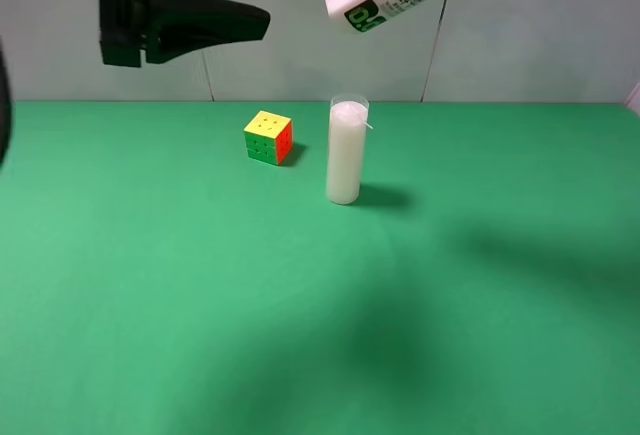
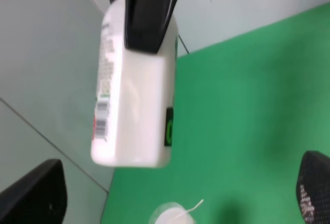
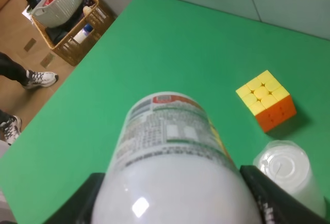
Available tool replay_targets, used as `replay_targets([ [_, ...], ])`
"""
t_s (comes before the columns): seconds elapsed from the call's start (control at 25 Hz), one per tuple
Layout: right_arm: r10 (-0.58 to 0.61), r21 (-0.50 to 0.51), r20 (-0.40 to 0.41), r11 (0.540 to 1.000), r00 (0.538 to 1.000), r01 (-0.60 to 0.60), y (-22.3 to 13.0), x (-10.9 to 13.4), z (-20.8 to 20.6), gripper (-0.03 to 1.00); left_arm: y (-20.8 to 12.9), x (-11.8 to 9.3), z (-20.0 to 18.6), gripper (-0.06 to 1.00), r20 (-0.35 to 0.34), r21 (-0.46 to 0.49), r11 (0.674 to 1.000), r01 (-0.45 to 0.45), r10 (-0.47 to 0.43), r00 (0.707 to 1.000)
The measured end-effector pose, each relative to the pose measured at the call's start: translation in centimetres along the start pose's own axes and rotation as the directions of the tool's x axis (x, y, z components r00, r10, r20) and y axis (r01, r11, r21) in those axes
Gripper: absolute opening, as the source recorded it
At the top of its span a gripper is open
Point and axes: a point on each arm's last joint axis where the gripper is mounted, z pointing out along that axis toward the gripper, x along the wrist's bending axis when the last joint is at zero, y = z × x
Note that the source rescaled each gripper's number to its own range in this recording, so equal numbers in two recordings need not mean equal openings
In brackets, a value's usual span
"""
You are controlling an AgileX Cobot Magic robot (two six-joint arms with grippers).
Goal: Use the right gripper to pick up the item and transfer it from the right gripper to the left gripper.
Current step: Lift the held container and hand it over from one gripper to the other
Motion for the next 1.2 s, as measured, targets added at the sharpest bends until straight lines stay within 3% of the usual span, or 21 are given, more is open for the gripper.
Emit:
replay_targets([
  [0.2, 0.001, 0.001, -0.003, 1.0, 1.0, -0.001, 0.0, 0.0, 0.0, 0.03, 0.3, -0.5, 1.4, 1.0, -0.006, 0.018, 0.998, -0.065, 0.065, 0.998],
  [0.4, 0.002, 0.003, -0.022, 1.0, 1.0, -0.002, 0.0, 0.2, 0.0, 0.03, 1.1, -0.8, 2.2, 1.0, -0.025, -0.042, 0.996, -0.08, 0.079, 0.997],
  [0.72, -0.001, -0.001, -0.033, 1.0, 0.999, 0.001, 0.0, 0.3, 0.0, 0.03, 1.4, -0.1, 2.2, 1.0, -0.099, -0.078, 0.995, -0.06, 0.052, 0.994],
  [1.2, -0.001, -0.002, -0.04, 1.0, 0.999, 0.001, 0.0, 0.4, 0.0, 0.03, 1.9, -0.5, 3.9, 1.0, -0.105, -0.043, 0.997, -0.057, 0.053, 0.993],
])
